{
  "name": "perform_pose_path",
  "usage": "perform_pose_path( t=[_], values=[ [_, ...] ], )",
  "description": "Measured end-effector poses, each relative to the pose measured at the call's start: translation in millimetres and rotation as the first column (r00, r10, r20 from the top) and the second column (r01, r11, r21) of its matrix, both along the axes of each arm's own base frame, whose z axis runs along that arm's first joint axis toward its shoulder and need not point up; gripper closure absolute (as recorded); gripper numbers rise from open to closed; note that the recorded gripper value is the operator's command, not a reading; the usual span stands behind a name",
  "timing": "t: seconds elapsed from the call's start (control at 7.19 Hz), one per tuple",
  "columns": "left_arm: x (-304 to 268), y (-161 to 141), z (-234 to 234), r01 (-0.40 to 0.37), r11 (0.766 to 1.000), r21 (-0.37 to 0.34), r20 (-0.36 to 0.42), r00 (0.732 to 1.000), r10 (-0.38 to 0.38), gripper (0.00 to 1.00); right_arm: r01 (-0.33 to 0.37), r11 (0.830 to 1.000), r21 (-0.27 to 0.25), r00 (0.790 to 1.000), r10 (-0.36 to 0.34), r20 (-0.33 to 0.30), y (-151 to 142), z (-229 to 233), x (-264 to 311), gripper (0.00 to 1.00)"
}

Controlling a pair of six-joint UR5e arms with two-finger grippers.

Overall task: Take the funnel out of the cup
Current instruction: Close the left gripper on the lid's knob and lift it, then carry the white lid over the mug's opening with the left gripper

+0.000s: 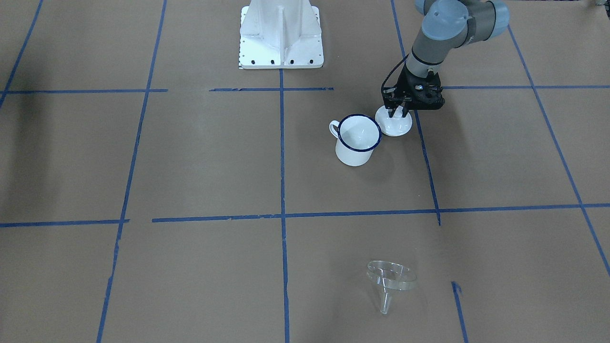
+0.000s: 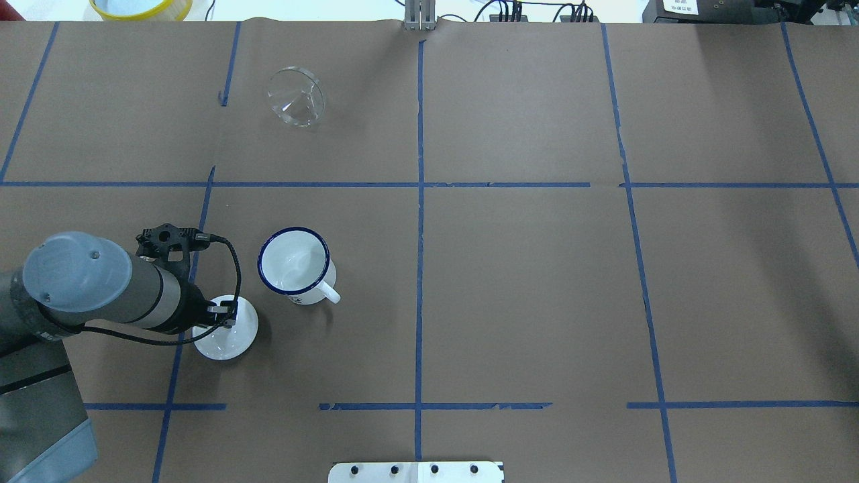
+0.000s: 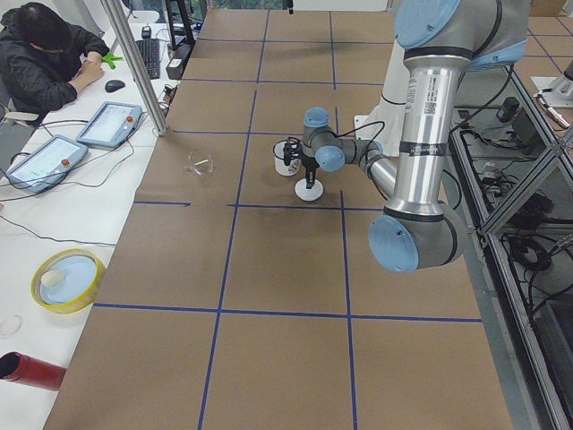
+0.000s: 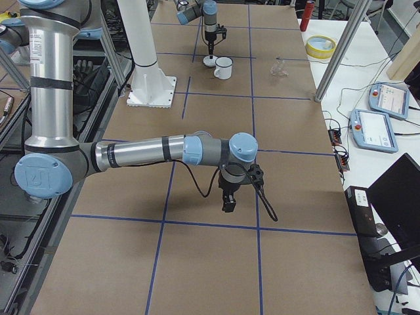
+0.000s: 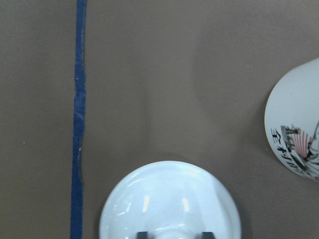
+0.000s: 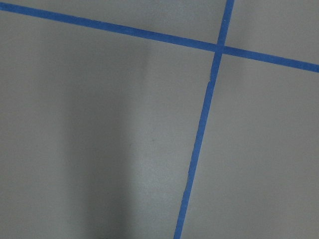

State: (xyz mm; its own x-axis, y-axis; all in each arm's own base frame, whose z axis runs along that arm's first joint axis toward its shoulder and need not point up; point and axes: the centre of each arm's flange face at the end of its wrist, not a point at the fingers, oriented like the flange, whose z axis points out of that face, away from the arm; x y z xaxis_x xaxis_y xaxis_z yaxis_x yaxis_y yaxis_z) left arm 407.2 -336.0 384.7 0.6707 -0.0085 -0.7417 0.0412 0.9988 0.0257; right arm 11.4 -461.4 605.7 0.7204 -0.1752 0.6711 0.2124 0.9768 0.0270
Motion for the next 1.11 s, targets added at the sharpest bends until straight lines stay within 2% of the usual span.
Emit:
perform_pose_path(
  t=[0.28, 0.56, 0.83, 1.11],
  values=[
    [-17.0, 4.5, -22.0, 0.005, 1.000, -0.005, 0.009, 1.000, -0.005, 1.00, 0.000, 1.000, 0.000, 1.000, 0.000, 0.000, 0.0, 0.0, 0.0, 0.00],
    [-46.1, 11.8, -63.8, 0.019, 1.000, -0.022, 0.023, 1.000, -0.019, 1.00, 0.000, 1.000, 0.000, 1.000, 0.000, 0.000, 0.0, 0.0, 0.0, 0.00],
    [-56.5, -11.0, -115.4, 0.063, 0.997, -0.036, -0.005, 0.998, -0.064, 1.00, 0.000, 1.000, 0.000, 1.000, 0.000, 0.000, 0.0, 0.0, 0.0, 0.00],
    [-37.7, -43.6, -149.8, 0.090, 0.995, -0.043, -0.016, 0.996, -0.091, 1.00, 0.000, 1.000, 0.000, 1.000, 0.000, 0.000, 0.0, 0.0, 0.0, 0.00]
  ],
)
